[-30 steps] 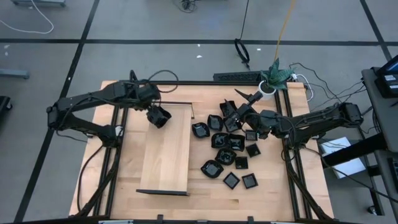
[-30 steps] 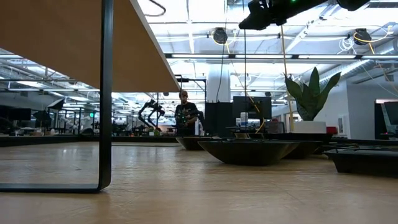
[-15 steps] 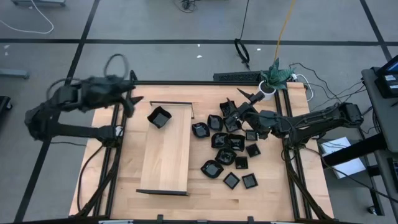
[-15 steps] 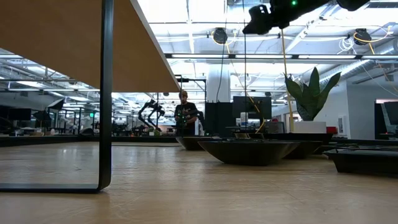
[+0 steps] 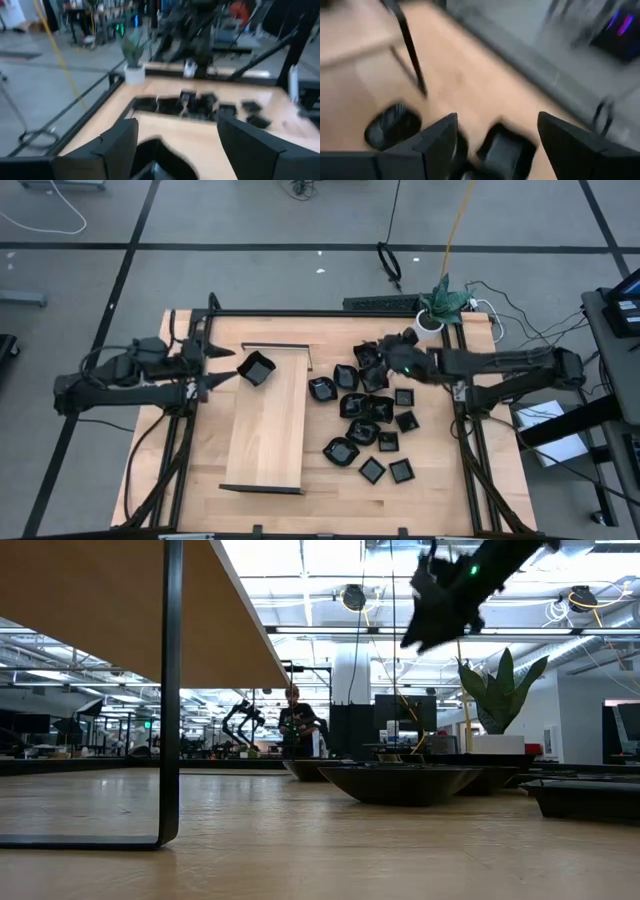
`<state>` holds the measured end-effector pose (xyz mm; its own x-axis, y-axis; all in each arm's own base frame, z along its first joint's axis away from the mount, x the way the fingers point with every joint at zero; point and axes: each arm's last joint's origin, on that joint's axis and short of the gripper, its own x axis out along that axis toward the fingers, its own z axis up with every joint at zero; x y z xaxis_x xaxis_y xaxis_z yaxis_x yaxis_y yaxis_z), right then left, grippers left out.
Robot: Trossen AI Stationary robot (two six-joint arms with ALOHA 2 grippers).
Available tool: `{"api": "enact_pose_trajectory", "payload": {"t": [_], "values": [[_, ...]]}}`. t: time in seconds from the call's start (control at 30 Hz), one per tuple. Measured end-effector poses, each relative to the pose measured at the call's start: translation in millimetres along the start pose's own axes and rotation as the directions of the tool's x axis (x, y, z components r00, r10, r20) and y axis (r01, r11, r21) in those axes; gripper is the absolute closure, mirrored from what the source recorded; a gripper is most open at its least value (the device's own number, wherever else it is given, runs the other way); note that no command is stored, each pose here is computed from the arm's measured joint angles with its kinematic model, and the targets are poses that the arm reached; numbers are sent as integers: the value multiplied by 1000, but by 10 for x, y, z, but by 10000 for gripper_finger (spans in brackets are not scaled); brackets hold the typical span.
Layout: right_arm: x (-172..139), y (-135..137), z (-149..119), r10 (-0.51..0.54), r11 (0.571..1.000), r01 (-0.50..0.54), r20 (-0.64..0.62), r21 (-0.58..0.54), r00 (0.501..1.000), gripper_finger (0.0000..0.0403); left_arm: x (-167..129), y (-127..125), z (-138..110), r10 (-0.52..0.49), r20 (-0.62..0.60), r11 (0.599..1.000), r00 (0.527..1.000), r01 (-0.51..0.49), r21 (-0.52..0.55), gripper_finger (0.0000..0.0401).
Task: Pick & Place Mini shaped plates
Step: Stack the distorted square plate on top of the distorted square plate on the shelf
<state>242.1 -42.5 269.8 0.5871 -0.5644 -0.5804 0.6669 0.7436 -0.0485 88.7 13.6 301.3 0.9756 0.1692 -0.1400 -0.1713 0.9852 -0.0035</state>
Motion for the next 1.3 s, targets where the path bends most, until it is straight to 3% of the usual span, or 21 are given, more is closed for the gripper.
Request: {"api": "enact_pose_trajectory", "payload": {"t": [0.13,0.27,0.6,0.9,1.1,1.3], "values": [[133,-200,-101,-33,998,45,-207,49,978,140,38,-12,66,3,80,998,997,2,-56,130],[227,-361,-243,-18,988,73,-375,134,927,140,96,-39,72,-32,73,999,997,33,-10,130],[513,-393,-583,56,981,30,-427,194,902,140,232,-59,23,-33,1,999,999,33,34,130],[692,-373,-812,39,986,45,-477,163,878,140,231,-56,24,-25,2,999,1000,25,38,130],[704,-372,-825,40,989,31,-472,142,881,142,232,-56,24,-24,1,999,1000,24,32,130],[749,-368,-839,85,984,3,-487,179,869,183,232,-56,23,-24,1,999,1000,24,30,130]]}}
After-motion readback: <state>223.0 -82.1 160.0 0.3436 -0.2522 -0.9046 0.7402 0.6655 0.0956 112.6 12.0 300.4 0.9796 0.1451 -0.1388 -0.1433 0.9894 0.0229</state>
